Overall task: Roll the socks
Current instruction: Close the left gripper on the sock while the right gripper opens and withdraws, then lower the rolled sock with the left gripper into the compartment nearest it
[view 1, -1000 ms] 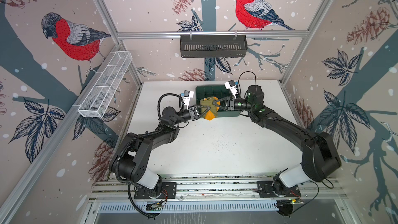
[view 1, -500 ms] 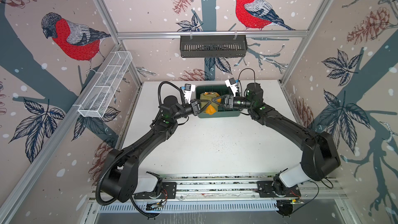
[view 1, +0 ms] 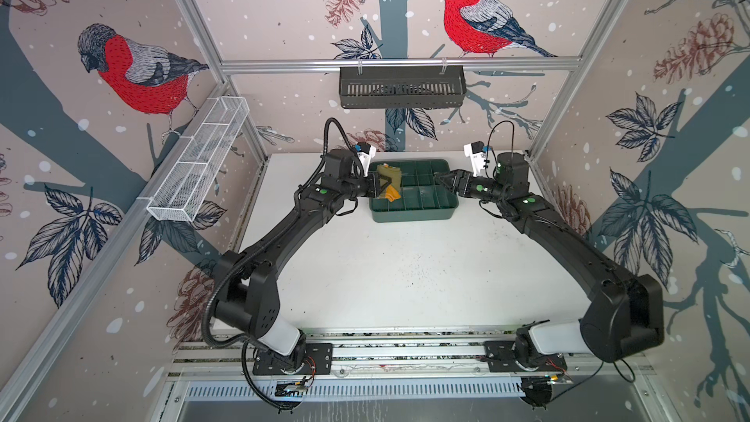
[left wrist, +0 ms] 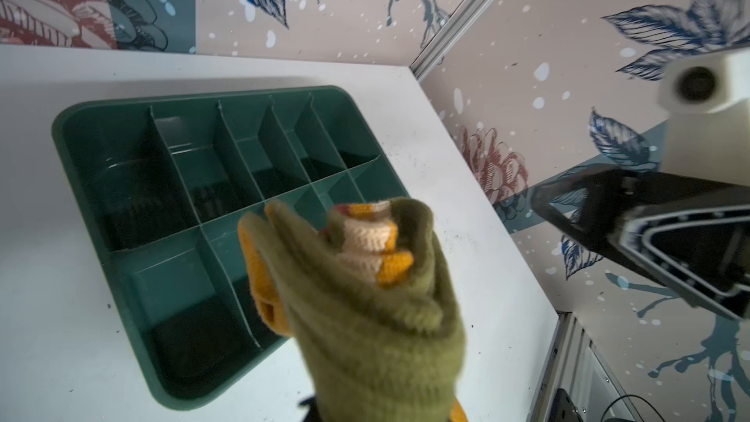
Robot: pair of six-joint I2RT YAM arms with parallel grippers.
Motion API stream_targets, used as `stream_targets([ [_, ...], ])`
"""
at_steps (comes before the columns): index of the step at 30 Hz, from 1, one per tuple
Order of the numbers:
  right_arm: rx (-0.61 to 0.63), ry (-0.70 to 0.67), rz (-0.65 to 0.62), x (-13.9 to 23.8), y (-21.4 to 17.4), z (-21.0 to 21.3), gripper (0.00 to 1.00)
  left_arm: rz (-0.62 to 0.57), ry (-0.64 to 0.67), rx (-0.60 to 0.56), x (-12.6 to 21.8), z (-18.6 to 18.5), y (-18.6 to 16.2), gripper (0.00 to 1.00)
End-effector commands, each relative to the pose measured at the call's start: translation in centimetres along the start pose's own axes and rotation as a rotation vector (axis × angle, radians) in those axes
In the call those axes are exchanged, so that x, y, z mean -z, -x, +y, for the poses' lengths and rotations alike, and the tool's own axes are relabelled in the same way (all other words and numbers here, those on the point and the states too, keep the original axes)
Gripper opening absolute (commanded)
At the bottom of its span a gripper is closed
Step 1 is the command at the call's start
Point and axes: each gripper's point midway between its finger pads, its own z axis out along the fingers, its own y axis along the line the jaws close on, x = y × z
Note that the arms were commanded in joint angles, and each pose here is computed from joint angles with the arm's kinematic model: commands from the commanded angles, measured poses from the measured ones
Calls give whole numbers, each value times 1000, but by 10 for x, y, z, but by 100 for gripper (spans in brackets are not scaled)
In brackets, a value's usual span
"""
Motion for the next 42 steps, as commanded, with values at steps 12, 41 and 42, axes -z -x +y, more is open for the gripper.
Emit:
stream_targets([
  [12, 42, 29, 30, 4, -9, -1, 60, 256, 41, 120, -34, 57, -22, 0],
  [41, 51, 22, 35, 21, -24, -7, 59, 329, 295, 200, -72, 133, -42, 0],
  [42, 49, 22, 34, 22, -24, -8, 59, 347, 314, 190, -73, 134, -45, 0],
])
